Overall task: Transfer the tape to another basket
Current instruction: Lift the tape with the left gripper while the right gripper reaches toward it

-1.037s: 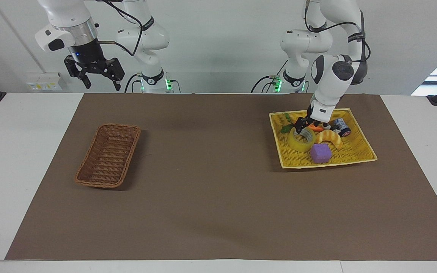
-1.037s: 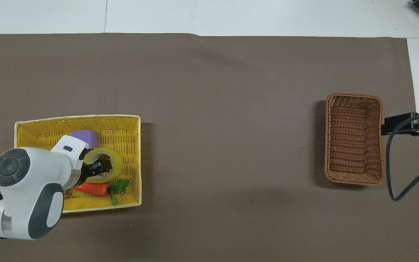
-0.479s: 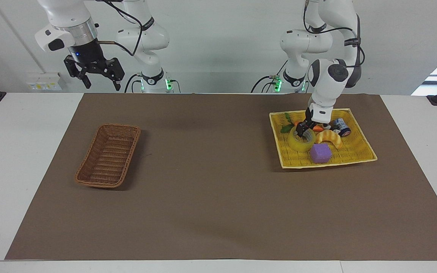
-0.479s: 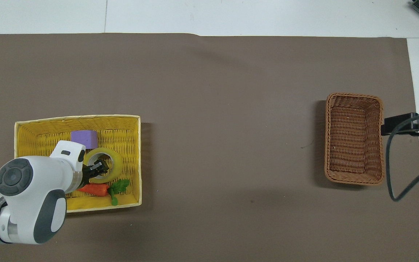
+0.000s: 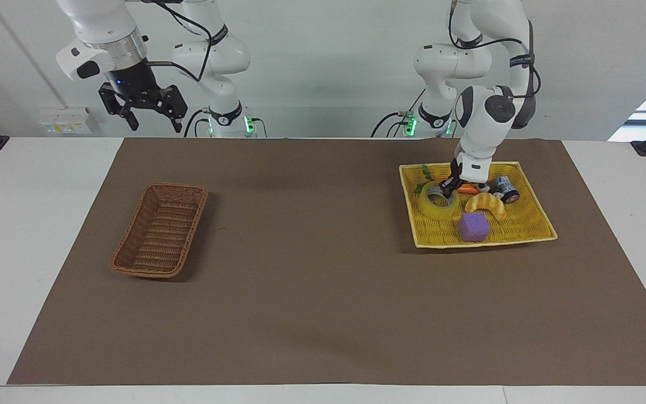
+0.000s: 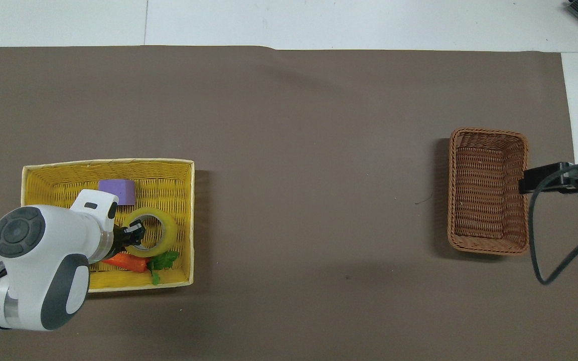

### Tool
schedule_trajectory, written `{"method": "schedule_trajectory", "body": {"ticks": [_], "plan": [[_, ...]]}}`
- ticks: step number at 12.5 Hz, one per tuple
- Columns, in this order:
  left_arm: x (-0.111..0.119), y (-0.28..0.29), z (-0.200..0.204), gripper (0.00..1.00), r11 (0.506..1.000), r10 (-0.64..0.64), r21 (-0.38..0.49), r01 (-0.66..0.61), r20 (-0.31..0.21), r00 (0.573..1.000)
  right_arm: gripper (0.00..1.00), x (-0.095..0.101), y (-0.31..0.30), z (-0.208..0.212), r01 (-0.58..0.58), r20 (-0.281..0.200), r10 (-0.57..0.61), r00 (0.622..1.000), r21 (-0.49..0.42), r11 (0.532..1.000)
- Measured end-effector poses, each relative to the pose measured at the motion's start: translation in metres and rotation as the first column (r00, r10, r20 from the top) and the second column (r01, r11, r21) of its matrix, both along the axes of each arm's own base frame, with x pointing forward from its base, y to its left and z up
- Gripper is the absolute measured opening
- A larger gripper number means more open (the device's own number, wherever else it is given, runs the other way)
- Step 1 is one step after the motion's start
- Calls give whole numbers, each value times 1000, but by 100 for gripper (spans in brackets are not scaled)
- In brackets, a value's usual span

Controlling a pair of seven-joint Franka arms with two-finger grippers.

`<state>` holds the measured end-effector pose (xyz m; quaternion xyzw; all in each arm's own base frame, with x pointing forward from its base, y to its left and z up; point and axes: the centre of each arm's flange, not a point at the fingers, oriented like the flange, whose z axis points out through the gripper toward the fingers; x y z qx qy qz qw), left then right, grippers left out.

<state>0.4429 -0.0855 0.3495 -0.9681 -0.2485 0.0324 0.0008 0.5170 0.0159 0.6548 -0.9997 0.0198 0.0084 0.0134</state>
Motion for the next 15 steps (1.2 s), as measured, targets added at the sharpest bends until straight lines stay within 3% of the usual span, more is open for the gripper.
{"method": "schedule_trajectory", "body": {"ticks": [6,11,13,15], "plan": [[41,-12,92,22,1000,-11,-14,12,49,999,100,10,19,-29,-35,25,32,999,113,993],[76,-70,127,22,993,-102,-41,108,129,986,100,10,80,-60,-123,47,117,992,151,981],[89,-100,133,22,978,-162,-108,178,142,977,100,3,111,-68,-137,24,135,991,164,977],[88,-117,131,22,925,-290,-209,317,149,945,100,-9,148,-79,-62,-43,76,996,266,962]]}}
